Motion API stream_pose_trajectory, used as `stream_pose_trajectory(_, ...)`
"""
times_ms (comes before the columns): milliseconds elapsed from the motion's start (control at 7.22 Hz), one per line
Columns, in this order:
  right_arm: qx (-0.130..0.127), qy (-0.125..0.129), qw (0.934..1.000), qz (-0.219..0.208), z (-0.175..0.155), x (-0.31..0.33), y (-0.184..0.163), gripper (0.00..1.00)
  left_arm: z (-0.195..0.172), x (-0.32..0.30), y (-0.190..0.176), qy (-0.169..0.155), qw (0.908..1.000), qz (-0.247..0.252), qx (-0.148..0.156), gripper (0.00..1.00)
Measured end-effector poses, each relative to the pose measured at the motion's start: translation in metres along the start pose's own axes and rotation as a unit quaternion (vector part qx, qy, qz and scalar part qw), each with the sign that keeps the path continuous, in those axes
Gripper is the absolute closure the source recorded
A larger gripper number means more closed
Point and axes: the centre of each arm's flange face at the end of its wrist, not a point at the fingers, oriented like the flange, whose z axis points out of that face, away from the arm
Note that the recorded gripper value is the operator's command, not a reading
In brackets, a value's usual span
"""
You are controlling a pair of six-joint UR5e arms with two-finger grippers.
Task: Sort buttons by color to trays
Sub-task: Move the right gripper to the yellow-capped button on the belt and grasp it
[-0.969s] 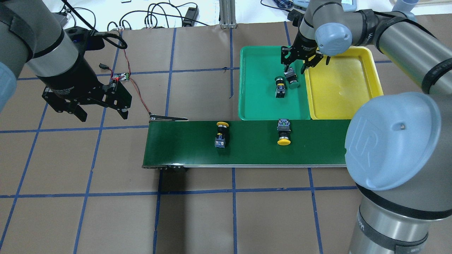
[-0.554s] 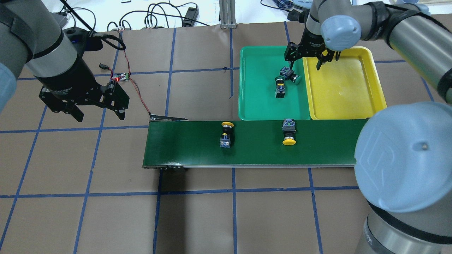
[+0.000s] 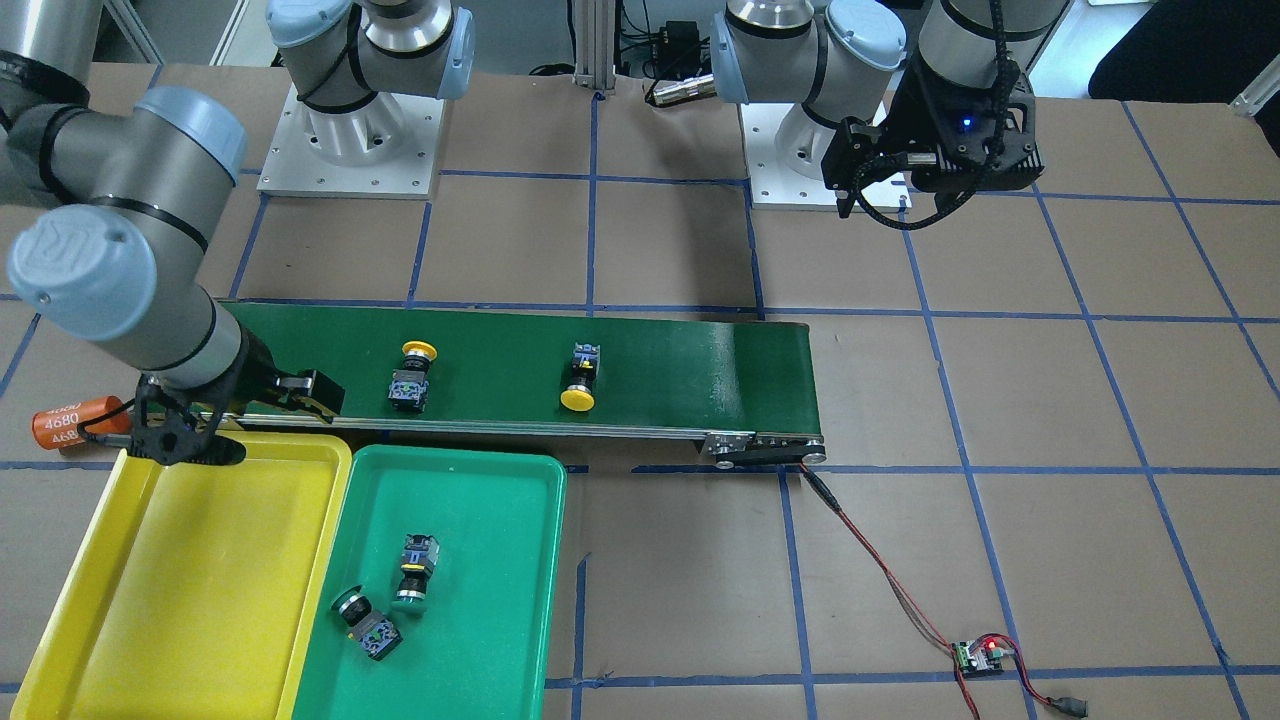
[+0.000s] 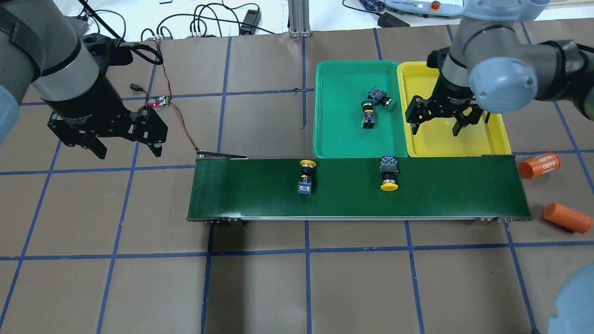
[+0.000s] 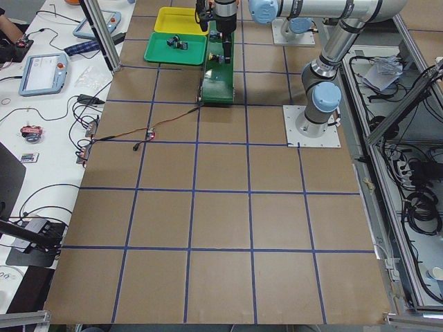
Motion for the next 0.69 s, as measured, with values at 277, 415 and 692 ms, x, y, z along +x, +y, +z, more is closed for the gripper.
stream_pose_trajectory(277,0.001,-0.060,0.9981,0.011,0.007,0.024,0.027,0.00,0.000,0.000,0.000,0.000,1.0000,0.000,0.001,0.00)
stream_pose_trajectory(415,0.004,-0.091,0.9958,0.004,0.012,0.031,0.027,0.00,-0.001,0.001,0.000,0.000,1.0000,0.000,0.001,0.00)
stream_pose_trajectory(692,0.001,-0.118,0.9930,-0.006,0.023,0.044,0.028,0.00,-0.001,0.001,0.001,0.001,1.0000,0.000,0.001,0.00)
